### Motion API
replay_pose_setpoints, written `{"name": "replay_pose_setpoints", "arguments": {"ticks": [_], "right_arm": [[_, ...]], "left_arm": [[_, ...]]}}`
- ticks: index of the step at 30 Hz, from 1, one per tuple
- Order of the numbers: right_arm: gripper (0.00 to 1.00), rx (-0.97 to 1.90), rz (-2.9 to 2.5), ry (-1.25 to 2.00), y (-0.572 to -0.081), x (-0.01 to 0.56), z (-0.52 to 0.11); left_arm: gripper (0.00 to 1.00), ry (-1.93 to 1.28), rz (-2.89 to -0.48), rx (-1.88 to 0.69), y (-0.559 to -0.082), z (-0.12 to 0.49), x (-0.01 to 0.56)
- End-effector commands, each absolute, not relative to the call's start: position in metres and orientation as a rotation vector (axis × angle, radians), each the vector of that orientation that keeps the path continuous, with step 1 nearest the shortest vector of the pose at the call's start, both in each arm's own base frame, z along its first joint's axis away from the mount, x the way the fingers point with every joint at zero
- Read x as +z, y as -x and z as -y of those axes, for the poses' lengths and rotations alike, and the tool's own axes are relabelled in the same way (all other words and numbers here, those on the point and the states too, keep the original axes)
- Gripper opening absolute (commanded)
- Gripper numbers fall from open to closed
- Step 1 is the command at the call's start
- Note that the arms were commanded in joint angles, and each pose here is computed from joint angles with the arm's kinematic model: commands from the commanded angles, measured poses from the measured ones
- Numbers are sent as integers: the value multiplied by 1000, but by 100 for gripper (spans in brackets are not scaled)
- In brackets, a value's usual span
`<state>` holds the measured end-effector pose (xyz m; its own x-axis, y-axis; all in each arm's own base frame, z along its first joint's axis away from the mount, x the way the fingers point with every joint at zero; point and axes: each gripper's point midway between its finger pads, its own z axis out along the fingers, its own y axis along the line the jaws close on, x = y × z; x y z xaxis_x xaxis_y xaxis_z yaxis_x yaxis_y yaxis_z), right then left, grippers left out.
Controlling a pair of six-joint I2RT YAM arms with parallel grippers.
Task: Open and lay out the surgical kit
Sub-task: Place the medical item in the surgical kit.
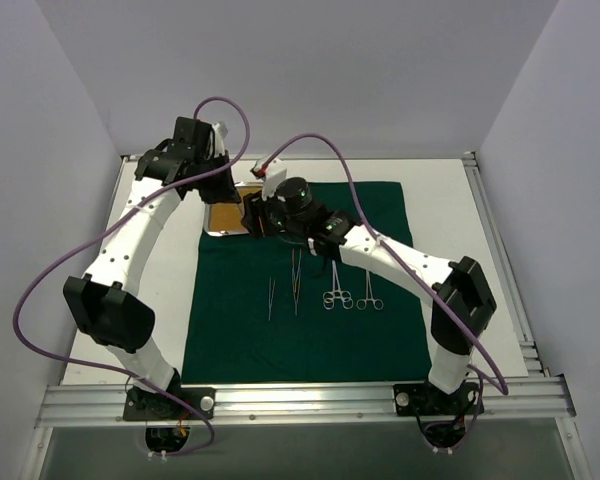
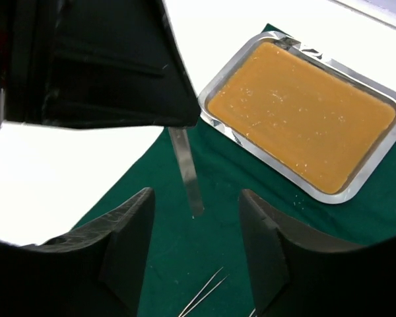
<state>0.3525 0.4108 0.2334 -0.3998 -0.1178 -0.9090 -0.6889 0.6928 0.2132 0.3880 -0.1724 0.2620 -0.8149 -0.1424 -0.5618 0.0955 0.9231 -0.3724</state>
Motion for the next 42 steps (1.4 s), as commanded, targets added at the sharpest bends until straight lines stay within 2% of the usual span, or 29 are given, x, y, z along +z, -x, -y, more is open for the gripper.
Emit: {"name": "replay_pose_setpoints", "arguments": {"ticks": [1,9,20,22,28,29,30,31,36,37,39,40,42], "right_arm": [[50,674,-1780,586,-344,263,-427],[52,477,-1804,511,-350,243,-432],[34,267,-1834,477,-367,215,-428],[28,251,-1826,478,-366,215,-430],[23,144,-1803,524,-366,214,-442],[20,140,-1799,524,-365,217,-444],[5,127,-1807,529,-365,212,-444],[0,127,-1806,530,-365,212,-444],[0,175,-1815,507,-365,214,-442],[0,192,-1819,503,-366,215,-441],[0,256,-1846,485,-370,211,-439],[0,280,-1860,485,-369,208,-436],[0,373,-1867,459,-371,213,-433]], "left_arm": [[2,189,-2426,-520,-393,166,283],[2,326,-2462,-523,-396,163,274],[2,360,-2500,-573,-388,167,266],[2,360,-2503,-572,-387,166,265],[2,375,-2526,-585,-387,169,257],[2,374,-2524,-594,-388,171,258],[2,371,-2525,-597,-388,171,258],[2,367,-2525,-601,-388,171,258],[2,298,-2511,-656,-389,176,260],[5,263,-2507,-646,-391,175,258],[20,249,-2507,-630,-393,171,255],[39,237,-2506,-633,-394,169,255],[55,220,-2500,-635,-393,166,256]]}}
